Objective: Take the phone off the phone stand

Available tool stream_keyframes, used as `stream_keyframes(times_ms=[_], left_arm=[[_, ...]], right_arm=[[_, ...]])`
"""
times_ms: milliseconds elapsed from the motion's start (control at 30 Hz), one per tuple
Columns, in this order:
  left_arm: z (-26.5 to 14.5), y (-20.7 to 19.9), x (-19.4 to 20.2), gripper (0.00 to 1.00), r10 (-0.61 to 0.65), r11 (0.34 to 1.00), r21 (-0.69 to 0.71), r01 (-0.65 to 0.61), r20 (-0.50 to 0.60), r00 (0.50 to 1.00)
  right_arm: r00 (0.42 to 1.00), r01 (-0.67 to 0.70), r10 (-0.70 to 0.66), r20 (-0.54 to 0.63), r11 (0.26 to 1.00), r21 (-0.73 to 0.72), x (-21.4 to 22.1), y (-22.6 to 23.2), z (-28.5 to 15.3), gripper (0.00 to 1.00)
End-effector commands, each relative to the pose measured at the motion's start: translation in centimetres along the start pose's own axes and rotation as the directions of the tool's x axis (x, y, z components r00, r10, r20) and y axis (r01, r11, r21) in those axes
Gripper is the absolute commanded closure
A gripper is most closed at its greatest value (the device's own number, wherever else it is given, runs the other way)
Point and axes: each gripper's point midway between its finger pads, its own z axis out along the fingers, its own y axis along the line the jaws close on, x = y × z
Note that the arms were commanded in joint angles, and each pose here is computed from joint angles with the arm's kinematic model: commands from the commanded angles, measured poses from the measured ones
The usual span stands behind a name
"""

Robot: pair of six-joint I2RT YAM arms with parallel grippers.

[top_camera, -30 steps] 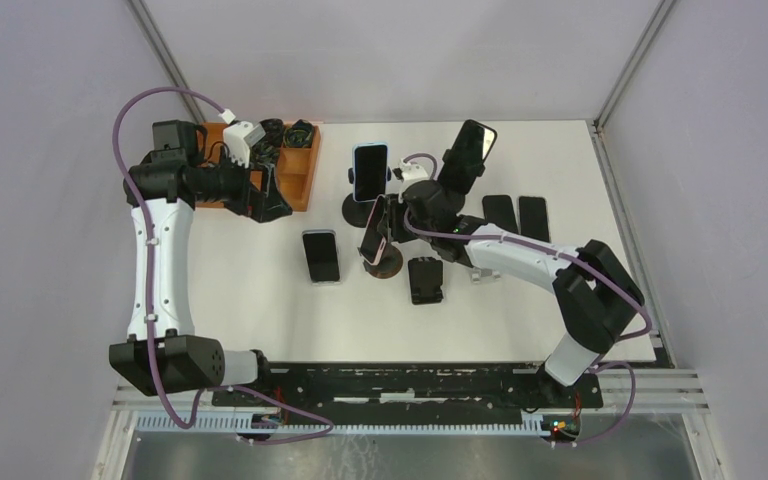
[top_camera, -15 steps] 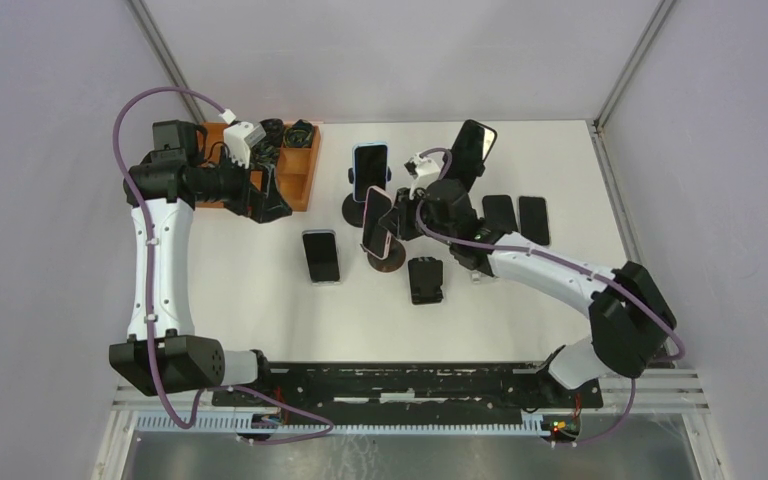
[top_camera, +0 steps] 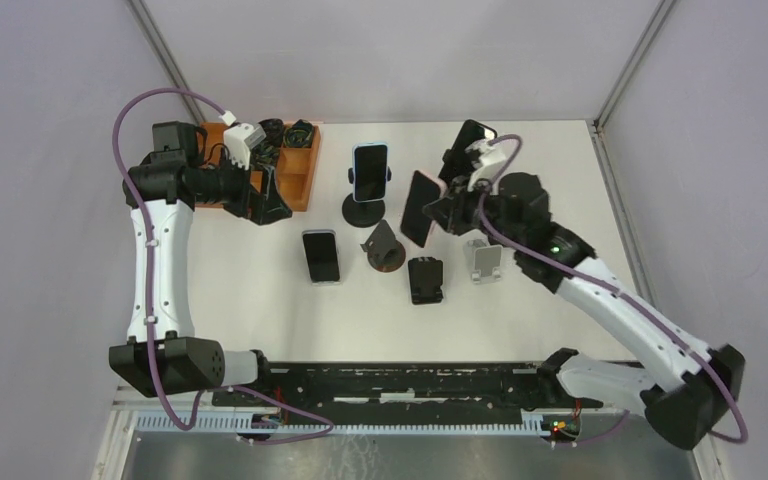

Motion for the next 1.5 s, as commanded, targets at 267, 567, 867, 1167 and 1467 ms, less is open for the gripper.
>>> stream_keyframes(times_ms=[267,567,867,1167,1467], left_arm=[[-1.3,-0.8,-1.3,0.0,0.084,0.996,0.004,-0.085,0.039,0.996],[-0.8,-1.1,-1.4,0.0,0.08,0.996,0.042,-0.081,0.044,0.996],[0.4,0.1,-1.5,0.0,0.078,0.995,0.051,-0.08,0.037,0.996],[2.2,1.0,-1.6,0.0,0.071,0.991,0.109,-0.075,0.037,0.997],[3.8,1.6,-1.2,0.0,0.066,0.984,0.165,-0.07,0.031,0.997]], right_arm=[[0.998,-0.057,0.021,0.061,0.718,0.693,-4.2,-16.5,-15.3,1.0],[0.965,-0.15,0.261,0.007,0.531,0.834,1.5,-29.5,-18.1,1.0],[0.986,-0.046,0.159,-0.042,0.513,0.857,2.7,-35.2,-16.7,1.0],[0.941,0.037,0.263,-0.212,0.543,0.839,3.4,-40.4,-13.9,1.0],[0.912,0.081,0.295,-0.285,0.552,0.83,3.1,-44.8,-12.4,1.0]])
